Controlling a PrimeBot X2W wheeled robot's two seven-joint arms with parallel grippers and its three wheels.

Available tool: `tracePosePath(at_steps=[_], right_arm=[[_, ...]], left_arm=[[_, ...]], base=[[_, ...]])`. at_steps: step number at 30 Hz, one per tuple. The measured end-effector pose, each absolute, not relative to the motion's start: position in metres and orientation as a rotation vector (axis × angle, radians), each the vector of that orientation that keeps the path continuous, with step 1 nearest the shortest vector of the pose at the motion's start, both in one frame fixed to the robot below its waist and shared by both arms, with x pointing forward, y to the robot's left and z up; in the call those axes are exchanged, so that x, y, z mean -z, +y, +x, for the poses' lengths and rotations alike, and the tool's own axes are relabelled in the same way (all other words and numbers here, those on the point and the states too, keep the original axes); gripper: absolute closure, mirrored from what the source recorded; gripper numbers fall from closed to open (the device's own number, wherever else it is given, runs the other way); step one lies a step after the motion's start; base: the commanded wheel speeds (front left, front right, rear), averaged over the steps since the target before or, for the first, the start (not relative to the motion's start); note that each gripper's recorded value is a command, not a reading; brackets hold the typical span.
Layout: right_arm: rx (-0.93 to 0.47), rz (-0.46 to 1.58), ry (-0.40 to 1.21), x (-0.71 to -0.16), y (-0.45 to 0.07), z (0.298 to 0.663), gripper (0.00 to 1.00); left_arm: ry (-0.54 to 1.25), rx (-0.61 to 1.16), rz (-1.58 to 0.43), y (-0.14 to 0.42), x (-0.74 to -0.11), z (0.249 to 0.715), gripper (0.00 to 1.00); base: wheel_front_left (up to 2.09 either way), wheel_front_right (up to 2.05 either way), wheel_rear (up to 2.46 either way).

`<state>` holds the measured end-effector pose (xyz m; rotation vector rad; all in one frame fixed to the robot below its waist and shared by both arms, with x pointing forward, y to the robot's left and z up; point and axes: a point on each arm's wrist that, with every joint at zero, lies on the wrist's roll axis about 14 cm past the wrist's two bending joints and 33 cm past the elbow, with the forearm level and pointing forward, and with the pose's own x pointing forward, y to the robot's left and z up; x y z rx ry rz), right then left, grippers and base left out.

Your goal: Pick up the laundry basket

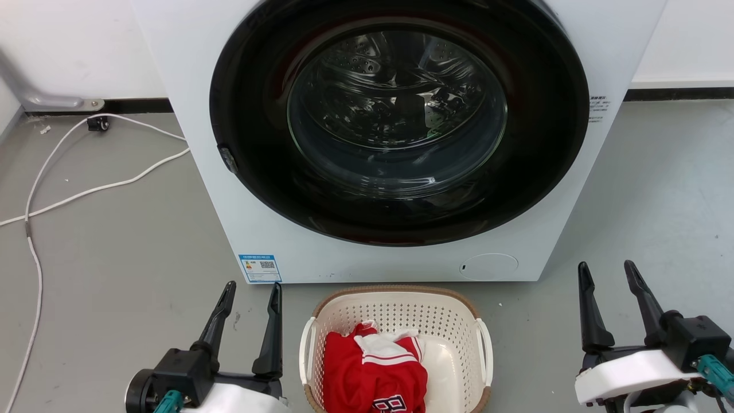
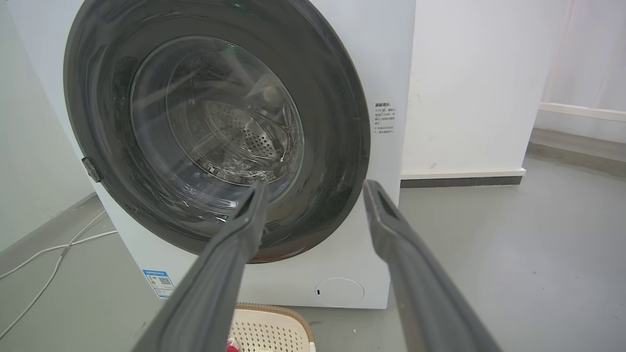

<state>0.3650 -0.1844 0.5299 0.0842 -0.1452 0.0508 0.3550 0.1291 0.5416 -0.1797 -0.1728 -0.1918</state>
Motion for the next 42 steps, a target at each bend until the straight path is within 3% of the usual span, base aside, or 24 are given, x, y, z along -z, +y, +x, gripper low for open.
tracePosePath(at_steps=[32, 42], right_arm=[[-0.073, 0.009, -0.162, -0.533, -0.179, 0.367, 0.00], [-0.079, 0.000, -0.086, -0.508, -0.177, 0.385, 0.00]], left_arm=[[-0.185, 0.206, -0.120, 0.124, -0.541, 0.352, 0.00], [-0.076, 0.200, -0.131, 0.123, -0.505, 0.370, 0.00]], base=[[0.00, 0.00, 0.00], [0.00, 0.00, 0.00]])
